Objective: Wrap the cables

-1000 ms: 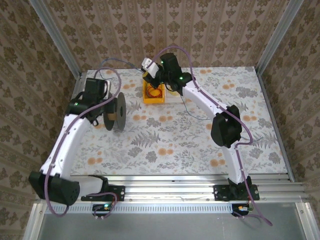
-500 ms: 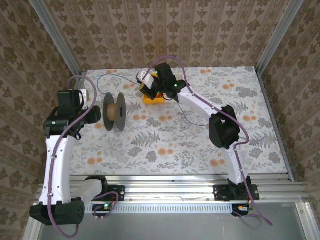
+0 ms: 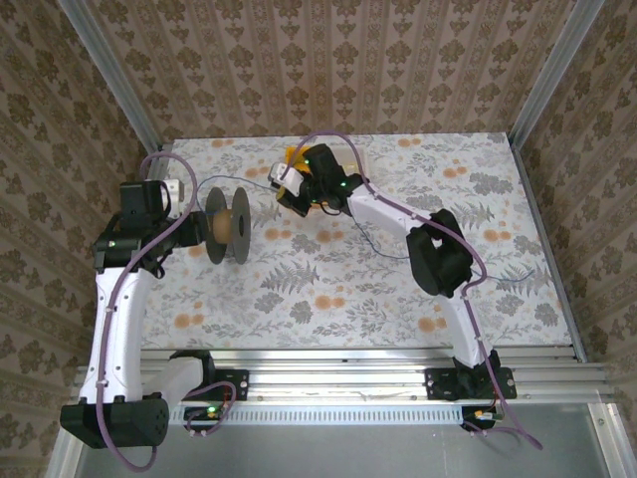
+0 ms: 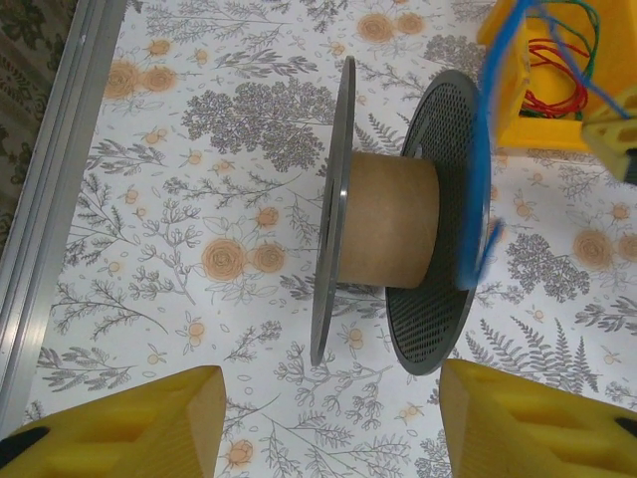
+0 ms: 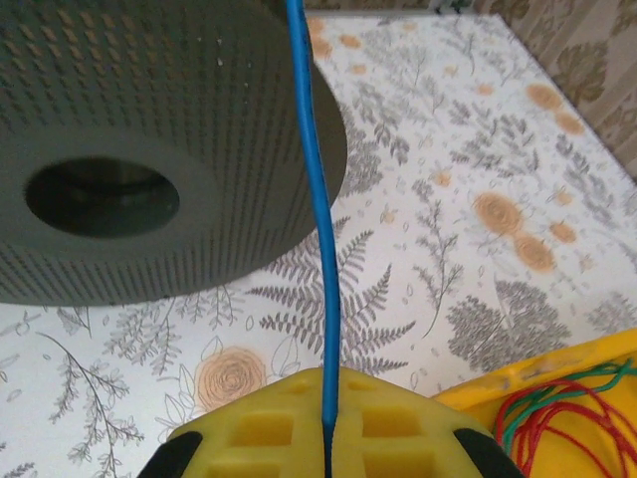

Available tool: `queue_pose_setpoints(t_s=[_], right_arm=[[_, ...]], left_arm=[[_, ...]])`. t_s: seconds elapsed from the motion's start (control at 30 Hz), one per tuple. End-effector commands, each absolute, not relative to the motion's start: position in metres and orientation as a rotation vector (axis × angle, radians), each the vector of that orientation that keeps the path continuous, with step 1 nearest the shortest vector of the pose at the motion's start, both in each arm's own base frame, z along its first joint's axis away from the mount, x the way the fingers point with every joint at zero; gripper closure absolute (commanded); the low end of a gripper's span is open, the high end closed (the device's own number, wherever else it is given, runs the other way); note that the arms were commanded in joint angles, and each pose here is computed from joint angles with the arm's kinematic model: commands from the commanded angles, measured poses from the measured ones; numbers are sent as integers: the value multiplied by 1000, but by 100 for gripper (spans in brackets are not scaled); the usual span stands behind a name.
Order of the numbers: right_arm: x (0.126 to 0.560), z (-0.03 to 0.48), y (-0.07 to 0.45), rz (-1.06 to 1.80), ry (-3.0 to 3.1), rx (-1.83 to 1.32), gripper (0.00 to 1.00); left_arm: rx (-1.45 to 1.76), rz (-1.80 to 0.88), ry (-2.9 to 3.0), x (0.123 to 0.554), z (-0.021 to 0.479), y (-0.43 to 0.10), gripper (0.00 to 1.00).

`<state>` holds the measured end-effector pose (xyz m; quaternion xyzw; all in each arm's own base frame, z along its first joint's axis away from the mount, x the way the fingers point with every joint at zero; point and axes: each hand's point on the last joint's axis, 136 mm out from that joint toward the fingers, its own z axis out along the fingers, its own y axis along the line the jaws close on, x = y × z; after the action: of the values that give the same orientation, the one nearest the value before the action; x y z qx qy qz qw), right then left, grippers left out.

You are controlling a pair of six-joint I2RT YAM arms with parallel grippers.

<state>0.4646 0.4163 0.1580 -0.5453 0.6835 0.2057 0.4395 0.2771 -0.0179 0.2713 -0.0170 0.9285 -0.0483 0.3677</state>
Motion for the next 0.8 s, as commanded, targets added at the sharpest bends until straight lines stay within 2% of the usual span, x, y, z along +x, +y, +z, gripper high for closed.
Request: queue_pose_setpoints(t_s=[0.0, 0.23, 0.5, 0.77], right_arm=[[465, 137, 421, 491, 1686, -1395, 100], [471, 120, 420, 456, 1708, -1416, 100], [469, 107, 421, 449, 1719, -1433, 100], [468, 98, 420, 436, 1729, -1453, 100]], left_arm=[[-36, -135, 2371, 277, 273, -18, 42], [-56, -150, 2376, 282, 260, -18, 42], [-97, -175, 2427, 297, 217, -19, 43], [-113, -180, 2415, 310, 205, -19, 43]])
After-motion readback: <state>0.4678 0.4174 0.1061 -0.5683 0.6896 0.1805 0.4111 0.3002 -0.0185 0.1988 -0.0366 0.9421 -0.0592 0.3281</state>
